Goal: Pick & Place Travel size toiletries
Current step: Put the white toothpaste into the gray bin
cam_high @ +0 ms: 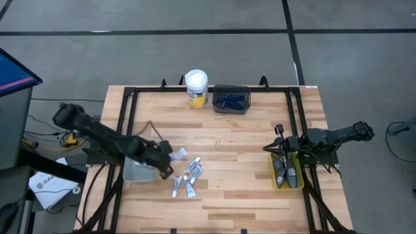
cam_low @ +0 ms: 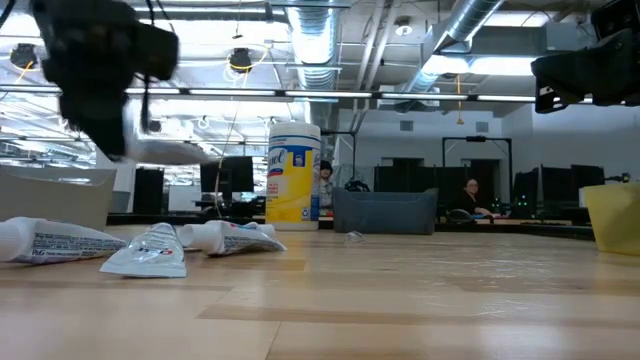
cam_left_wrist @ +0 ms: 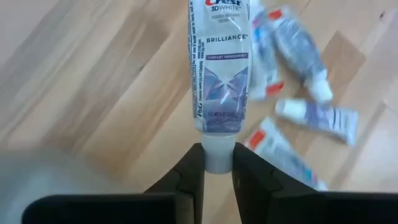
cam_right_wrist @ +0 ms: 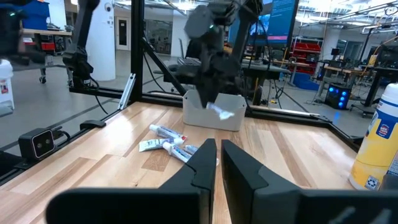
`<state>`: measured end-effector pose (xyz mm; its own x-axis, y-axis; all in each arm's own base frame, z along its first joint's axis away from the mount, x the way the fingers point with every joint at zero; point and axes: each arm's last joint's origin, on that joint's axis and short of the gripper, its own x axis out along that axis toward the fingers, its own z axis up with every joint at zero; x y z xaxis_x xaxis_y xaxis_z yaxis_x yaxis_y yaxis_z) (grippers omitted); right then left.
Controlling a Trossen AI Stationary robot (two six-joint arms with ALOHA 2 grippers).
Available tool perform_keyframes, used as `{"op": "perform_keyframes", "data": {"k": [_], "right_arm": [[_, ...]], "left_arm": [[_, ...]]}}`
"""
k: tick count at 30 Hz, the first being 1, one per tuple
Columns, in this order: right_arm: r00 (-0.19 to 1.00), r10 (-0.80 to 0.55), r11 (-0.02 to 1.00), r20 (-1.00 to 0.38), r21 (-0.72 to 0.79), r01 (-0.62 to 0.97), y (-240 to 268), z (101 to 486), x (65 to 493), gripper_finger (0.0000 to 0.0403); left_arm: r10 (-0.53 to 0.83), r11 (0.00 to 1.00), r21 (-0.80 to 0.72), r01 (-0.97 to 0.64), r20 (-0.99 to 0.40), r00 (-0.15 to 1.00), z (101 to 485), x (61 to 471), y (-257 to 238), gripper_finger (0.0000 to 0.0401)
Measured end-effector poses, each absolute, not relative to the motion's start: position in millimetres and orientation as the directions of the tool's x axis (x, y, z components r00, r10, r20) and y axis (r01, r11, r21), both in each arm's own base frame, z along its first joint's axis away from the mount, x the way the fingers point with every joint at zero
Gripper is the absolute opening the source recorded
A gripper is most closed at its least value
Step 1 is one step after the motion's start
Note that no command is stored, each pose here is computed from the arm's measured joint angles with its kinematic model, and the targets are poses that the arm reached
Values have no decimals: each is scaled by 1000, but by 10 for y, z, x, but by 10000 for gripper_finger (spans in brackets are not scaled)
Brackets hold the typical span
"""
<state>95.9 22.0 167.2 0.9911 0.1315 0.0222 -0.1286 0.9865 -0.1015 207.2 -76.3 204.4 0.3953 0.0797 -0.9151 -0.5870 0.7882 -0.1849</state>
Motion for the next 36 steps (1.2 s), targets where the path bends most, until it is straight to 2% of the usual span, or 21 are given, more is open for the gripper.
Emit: {"op": "perform_keyframes", "data": {"k": [8, 11, 15, 29, 33, 36], "right_arm": [[991, 131, 987, 22, -102, -128, 220, 1672, 959, 17], [991, 131, 987, 22, -102, -128, 220, 1671, 959, 17], [991, 131, 987, 23, -101, -128, 220, 1672, 959, 17], [991, 132, 986, 22, -102, -129, 220, 1672, 959, 17], [991, 131, 986, 22, -102, -129, 220, 1671, 959, 17], [991, 131, 987, 22, -102, -128, 220, 1671, 959, 17]], "left_arm": [[-85, 675, -266, -688, -955, 285, 2396, 1510, -523, 52], [-101, 610, -256, -750, -964, 247, 2457, 1332, -471, 52], [-95, 579, -192, -793, -981, 168, 2474, 1172, -435, 52], [-66, 569, -111, -815, -994, 89, 2411, 1219, -450, 120], [-76, 568, -140, -811, -990, 118, 2413, 1249, -460, 152], [-121, 565, -267, -781, -963, 241, 2443, 1360, -500, 176]]}}
